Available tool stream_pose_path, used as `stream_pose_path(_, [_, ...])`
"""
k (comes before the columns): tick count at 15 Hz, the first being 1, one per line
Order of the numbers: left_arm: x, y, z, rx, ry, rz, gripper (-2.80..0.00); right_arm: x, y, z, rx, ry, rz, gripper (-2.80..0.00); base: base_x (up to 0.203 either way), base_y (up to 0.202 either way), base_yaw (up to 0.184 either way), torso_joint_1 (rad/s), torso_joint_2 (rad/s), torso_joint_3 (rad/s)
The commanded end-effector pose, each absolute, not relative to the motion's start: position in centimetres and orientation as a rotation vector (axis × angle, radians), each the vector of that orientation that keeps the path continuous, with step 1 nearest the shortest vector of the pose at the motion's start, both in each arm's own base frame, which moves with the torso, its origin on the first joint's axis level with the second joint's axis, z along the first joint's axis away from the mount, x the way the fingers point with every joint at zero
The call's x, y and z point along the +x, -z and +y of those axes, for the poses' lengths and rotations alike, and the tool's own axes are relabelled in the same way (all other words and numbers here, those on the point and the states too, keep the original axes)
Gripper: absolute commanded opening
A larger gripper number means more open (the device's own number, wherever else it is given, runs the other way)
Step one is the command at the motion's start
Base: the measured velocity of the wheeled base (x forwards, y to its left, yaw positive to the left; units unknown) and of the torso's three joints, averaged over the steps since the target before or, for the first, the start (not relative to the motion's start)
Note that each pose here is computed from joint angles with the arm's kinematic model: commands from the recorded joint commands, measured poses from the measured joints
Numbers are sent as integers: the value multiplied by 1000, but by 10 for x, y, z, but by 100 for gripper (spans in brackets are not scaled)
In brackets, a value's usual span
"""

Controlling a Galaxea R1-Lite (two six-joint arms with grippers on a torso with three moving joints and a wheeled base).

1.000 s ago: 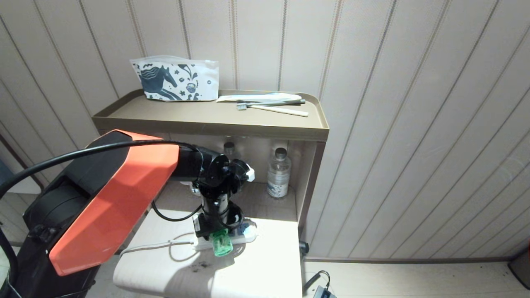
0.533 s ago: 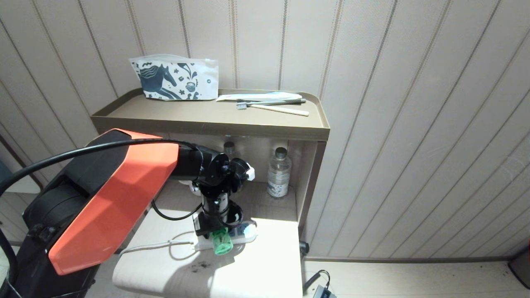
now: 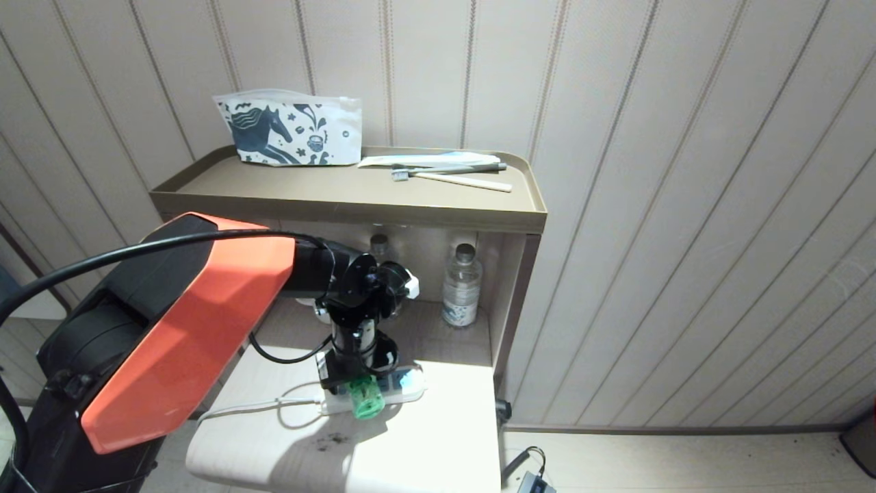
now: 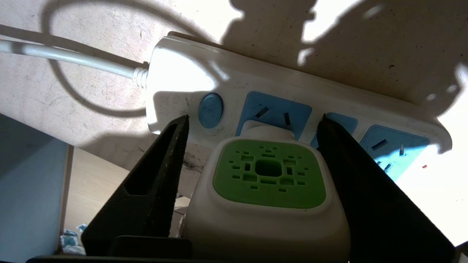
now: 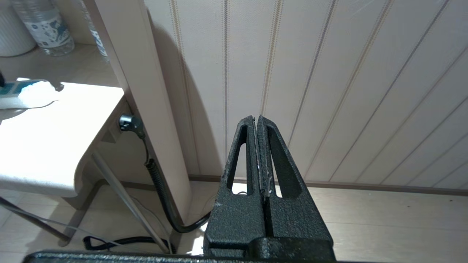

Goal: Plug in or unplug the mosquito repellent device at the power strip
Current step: Insert the plug into the socket

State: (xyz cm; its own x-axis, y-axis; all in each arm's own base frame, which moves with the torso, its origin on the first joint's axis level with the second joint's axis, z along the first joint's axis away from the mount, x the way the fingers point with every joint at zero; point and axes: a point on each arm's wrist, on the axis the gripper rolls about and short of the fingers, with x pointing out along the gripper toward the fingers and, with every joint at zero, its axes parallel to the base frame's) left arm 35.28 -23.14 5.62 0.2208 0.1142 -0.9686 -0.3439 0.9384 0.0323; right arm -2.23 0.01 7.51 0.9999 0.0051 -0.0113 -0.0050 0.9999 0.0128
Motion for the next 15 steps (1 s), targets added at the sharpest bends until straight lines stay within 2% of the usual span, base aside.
stream_pose_path(1, [353, -57, -232, -211, -322, 1309, 0, -22, -75, 0, 14, -6, 11, -280, 0, 0, 0, 0, 0, 0])
stream_pose_path(15, [333, -85, -236, -203, -285, 1271, 0, -22, -75, 0, 14, -6, 11, -280, 0, 0, 0, 0, 0, 0])
